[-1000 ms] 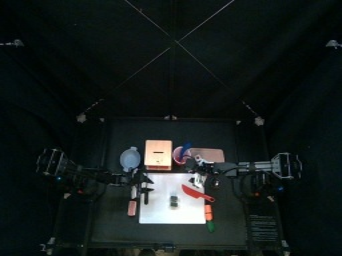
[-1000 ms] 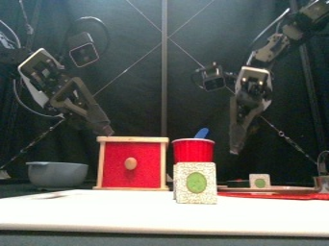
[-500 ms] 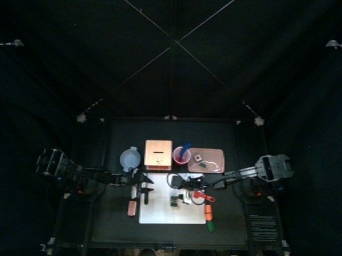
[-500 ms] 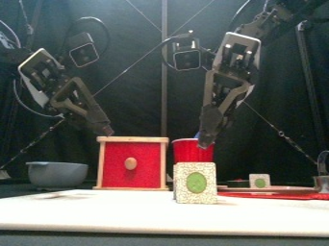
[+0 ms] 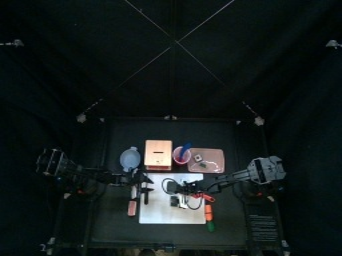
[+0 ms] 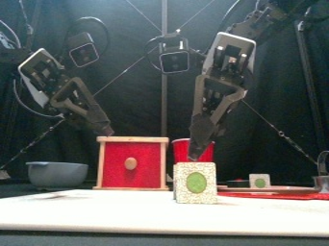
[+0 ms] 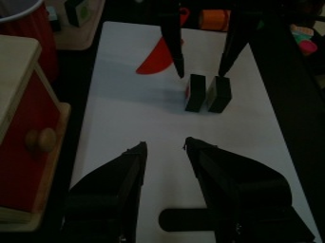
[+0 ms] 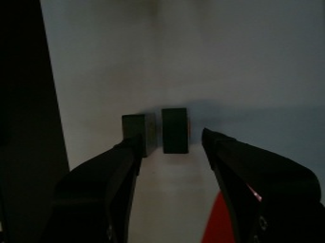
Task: Place sushi on board then cut the sushi with the knife then place the pieces on the plate
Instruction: Place the 4 sushi pieces on the plate
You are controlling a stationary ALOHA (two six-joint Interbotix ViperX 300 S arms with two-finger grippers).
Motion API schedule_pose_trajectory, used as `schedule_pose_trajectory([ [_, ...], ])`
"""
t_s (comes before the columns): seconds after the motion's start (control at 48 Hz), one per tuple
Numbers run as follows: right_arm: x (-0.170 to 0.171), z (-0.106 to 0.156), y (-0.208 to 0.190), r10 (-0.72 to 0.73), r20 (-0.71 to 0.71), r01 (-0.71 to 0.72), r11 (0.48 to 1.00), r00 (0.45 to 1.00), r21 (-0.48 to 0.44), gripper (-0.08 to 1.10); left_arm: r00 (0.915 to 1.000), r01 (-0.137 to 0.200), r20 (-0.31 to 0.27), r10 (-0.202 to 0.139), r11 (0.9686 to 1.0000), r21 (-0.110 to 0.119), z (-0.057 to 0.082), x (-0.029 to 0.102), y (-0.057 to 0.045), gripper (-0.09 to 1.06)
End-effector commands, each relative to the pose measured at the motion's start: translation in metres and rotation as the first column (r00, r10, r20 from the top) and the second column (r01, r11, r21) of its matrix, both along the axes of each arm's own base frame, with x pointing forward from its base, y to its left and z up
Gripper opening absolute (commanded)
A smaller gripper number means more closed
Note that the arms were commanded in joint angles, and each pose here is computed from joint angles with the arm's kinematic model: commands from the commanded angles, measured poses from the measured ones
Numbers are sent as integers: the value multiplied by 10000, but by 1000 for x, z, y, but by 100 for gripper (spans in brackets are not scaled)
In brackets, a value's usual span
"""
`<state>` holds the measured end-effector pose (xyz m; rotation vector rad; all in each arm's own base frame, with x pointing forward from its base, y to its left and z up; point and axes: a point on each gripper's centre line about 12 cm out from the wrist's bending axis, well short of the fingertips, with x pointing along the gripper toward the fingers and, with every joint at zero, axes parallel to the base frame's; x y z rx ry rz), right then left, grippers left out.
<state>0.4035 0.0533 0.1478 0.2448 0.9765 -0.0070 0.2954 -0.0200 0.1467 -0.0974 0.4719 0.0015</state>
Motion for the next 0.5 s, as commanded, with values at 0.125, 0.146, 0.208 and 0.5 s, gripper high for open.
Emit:
schedule_pose_trajectory([
  [0.125, 11, 12, -3, 25, 444, -21, 9999, 9990, -104, 87, 9999, -31, 167, 32, 10000, -20, 4, 2, 0, 78],
  [0.146, 12, 11, -3, 34, 415, -29, 9999, 9991, -120, 87, 9998, -31, 182, 32, 10000, -21, 5, 3, 0, 78],
  [0.208, 12, 9, -3, 61, 389, -55, 9999, 9992, -162, 87, 9998, -33, 198, 33, 10000, -21, 5, 3, 0, 78],
  [0.5, 14, 2, -3, 59, 192, -55, 9998, 9998, -194, 86, 9999, -33, 152, 33, 10000, -17, 3, 2, 0, 78],
])
